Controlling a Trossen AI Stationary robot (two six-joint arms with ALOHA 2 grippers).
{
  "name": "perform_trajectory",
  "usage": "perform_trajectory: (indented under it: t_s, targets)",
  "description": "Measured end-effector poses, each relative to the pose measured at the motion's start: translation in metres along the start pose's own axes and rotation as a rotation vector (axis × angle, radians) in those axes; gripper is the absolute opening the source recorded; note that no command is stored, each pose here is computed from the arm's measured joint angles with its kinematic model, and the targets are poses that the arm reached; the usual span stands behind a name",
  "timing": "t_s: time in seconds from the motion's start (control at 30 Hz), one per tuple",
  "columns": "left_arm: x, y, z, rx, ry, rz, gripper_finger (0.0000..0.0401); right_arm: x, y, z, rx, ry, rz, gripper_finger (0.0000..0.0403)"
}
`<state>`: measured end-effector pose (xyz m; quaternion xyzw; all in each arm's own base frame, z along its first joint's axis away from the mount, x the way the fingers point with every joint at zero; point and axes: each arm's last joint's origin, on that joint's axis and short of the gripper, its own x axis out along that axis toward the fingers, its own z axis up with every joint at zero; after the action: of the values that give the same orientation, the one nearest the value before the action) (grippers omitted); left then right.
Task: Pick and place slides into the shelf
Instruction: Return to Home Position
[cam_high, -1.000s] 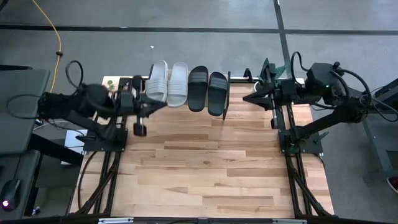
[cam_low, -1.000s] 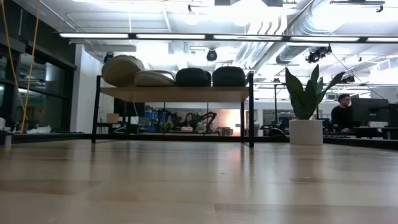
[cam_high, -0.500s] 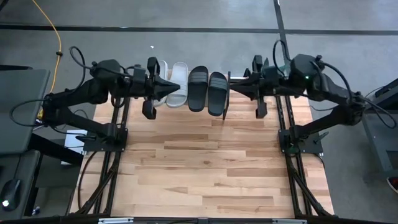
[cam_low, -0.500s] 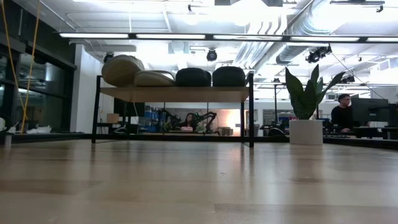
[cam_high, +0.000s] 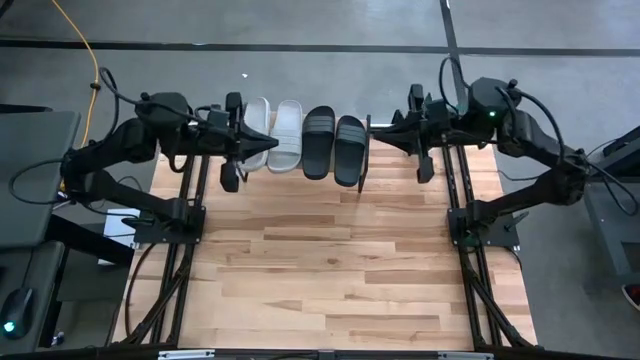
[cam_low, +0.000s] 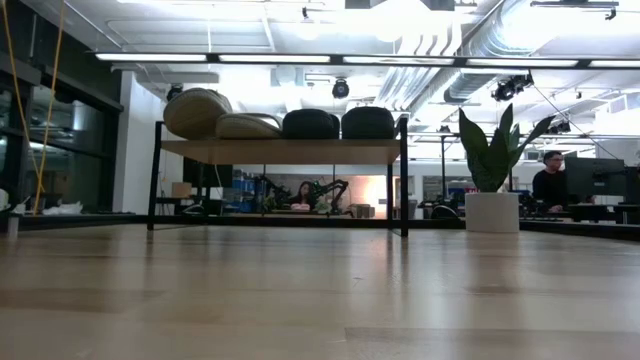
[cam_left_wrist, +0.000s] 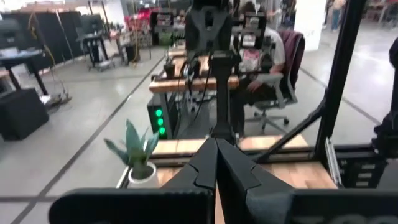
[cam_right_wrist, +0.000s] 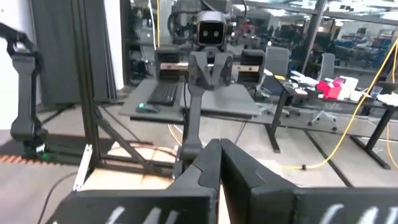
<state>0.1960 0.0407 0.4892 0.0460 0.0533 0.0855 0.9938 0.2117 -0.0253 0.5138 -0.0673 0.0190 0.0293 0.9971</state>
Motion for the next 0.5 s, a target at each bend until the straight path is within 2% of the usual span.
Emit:
perform_trajectory:
  t_s: [0.27, 0.5]
  targets:
    - [-0.028, 0.0, 0.006, -0.003, -0.034, 0.008, 0.0, -0.04, 0.009, -0.006, -0.016, -0.084, -0.035, 0.0]
    - [-0.054, -0.001, 0.005, 0.004, -0.022, 0.011, 0.0, -0.083, 0.021, -0.038, 0.011, -0.15, -0.059, 0.0]
